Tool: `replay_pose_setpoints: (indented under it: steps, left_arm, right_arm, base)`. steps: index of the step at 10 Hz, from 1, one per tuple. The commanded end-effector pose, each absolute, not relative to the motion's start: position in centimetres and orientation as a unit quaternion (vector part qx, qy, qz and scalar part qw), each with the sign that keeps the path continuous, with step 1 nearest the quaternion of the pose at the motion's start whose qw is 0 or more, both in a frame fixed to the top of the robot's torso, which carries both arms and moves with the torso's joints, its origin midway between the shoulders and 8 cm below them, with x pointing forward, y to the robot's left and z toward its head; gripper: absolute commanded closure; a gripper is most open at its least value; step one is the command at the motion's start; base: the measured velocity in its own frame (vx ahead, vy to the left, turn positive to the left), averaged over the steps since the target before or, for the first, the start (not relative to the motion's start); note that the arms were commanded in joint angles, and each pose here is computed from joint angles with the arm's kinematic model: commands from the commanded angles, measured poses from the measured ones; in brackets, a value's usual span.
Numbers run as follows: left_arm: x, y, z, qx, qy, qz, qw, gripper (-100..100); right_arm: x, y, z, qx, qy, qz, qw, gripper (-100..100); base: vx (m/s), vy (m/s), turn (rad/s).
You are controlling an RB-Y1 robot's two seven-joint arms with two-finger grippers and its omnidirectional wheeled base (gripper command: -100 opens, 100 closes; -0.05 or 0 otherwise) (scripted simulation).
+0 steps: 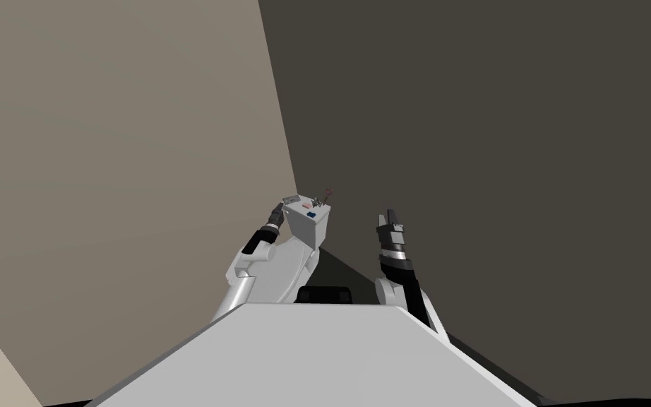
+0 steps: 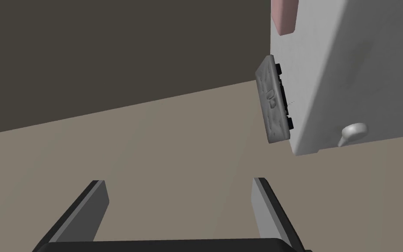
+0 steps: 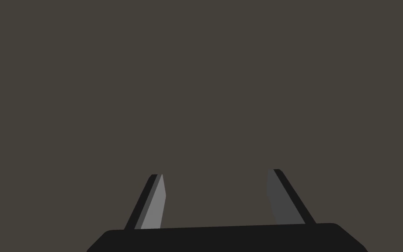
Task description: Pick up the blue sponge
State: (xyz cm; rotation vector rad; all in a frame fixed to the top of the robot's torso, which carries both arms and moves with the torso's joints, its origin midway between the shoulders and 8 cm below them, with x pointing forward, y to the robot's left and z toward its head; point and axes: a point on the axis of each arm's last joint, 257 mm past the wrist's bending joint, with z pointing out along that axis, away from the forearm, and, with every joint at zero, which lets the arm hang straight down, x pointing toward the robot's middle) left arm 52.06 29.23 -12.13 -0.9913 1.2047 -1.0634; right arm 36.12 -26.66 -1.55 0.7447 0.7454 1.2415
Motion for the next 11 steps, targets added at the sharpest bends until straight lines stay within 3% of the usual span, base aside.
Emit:
replay_pose_setpoints:
  steps: [1, 11]
  left_arm:
    - [53.4, 29.2, -13.7, -0.437, 0.534, -0.444, 0.571, -100]
    - [55.1, 29.2, -15.4, -0.451, 0.557, -0.428, 0.55, -100]
  right_arm:
    - [36.1, -26.7, -1.6, 0.333, 0.333, 0.554, 0.686, 0]
    - [36.1, -26.7, -1.6, 0.333, 0.333, 0.554, 0.686, 0]
  base:
    - [0.003, -0.003, 0.011]
    - [-0.002, 0.002, -0.006]
